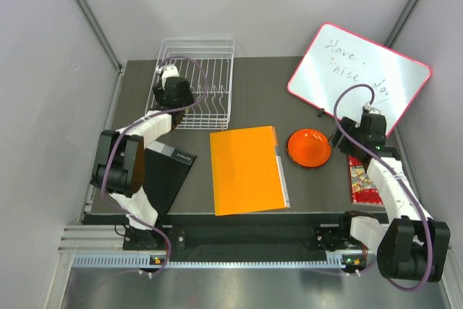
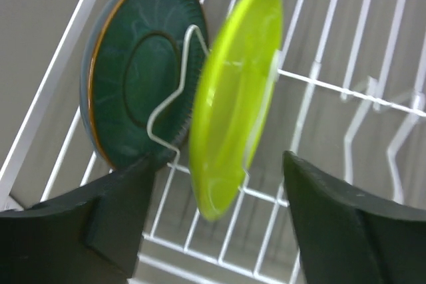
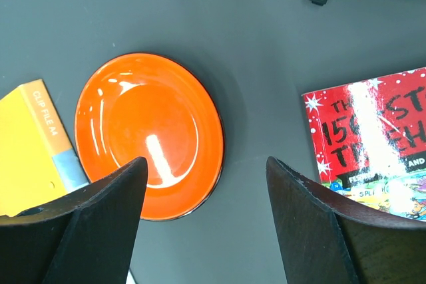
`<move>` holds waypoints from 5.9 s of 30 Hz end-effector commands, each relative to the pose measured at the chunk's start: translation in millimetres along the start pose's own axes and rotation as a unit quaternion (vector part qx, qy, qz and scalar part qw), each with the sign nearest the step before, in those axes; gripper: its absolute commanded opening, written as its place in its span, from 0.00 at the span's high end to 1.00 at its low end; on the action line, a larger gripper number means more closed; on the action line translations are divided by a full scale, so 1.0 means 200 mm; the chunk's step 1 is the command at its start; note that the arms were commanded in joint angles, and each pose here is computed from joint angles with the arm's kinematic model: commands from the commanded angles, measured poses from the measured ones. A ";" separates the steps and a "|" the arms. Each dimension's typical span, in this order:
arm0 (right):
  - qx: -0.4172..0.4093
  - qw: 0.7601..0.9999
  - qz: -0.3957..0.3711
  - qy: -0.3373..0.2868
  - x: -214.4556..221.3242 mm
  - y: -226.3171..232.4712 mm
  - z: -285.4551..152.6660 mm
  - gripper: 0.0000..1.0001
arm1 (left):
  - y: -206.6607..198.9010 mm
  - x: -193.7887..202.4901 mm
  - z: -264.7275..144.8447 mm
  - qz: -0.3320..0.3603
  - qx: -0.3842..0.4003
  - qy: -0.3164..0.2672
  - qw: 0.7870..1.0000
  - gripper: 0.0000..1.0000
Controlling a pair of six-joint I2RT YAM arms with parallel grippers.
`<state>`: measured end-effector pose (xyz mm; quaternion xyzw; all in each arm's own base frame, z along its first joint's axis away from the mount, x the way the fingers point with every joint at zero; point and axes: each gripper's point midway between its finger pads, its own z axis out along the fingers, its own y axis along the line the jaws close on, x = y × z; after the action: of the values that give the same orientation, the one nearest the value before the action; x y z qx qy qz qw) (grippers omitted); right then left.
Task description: Unload the plates from the dish rack
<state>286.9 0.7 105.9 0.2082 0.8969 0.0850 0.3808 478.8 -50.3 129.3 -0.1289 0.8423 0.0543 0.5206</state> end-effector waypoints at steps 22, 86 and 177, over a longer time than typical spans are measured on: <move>-0.009 1.000 -0.002 0.007 0.03 0.00 0.07 0.30 | 0.00 -0.28 0.01 -0.026 -0.001 -0.084 0.996 1.00; -0.061 0.998 -0.009 -0.027 -0.06 0.11 -0.10 0.28 | -0.03 -0.73 -0.59 -0.013 -0.014 -0.207 0.978 1.00; -0.107 0.993 0.009 -0.053 -0.03 0.32 -0.08 1.00 | -0.77 -0.29 -0.94 -0.013 0.291 -0.096 0.952 0.12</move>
<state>299.8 77.9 150.6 0.1716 0.8455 0.2221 0.4542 360.8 -293.5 224.7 0.0494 0.7903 -0.3352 0.5105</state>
